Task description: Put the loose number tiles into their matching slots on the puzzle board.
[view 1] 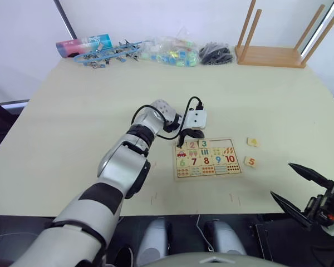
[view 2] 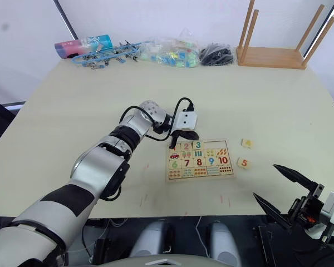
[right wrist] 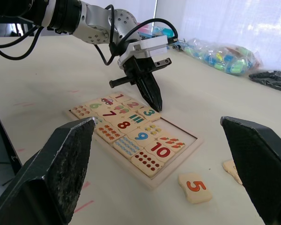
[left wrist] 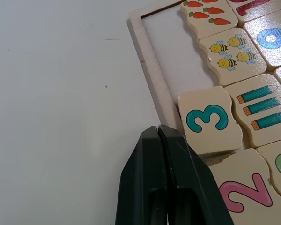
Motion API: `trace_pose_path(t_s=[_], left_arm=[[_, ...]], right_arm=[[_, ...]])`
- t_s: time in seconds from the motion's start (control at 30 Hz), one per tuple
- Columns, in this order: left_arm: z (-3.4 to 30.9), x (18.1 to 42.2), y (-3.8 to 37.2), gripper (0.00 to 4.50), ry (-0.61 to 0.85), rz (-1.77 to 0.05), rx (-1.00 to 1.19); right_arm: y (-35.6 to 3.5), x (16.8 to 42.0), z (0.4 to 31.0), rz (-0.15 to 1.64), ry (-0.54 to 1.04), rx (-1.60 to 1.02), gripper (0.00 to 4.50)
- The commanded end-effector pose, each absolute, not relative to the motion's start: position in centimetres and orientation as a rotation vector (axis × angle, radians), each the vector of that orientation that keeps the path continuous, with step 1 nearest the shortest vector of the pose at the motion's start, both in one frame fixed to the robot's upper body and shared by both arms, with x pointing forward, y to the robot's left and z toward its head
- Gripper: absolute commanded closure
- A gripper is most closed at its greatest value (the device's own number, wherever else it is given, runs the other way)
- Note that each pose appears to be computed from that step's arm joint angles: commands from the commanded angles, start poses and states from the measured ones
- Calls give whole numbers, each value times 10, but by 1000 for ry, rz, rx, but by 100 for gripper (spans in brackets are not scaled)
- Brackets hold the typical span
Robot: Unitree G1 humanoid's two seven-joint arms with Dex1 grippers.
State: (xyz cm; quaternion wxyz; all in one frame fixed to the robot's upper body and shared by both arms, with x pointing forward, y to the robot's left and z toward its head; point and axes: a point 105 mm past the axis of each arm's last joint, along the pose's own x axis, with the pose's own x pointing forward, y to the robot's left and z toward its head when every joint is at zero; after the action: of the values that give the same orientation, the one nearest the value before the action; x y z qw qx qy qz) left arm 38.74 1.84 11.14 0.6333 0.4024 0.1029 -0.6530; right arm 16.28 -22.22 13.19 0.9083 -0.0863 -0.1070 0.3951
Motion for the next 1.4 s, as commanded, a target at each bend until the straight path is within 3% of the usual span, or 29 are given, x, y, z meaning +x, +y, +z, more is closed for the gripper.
trace_pose_path(t_s=[0.03, 1.4], left_arm=[[128, 390, 13, 445, 175, -1494, 915], [130, 384, 17, 445, 166, -1555, 912]], right_arm=[[-222, 163, 135, 824, -233, -189, 0], [-222, 166, 135, 829, -236, -193, 0]])
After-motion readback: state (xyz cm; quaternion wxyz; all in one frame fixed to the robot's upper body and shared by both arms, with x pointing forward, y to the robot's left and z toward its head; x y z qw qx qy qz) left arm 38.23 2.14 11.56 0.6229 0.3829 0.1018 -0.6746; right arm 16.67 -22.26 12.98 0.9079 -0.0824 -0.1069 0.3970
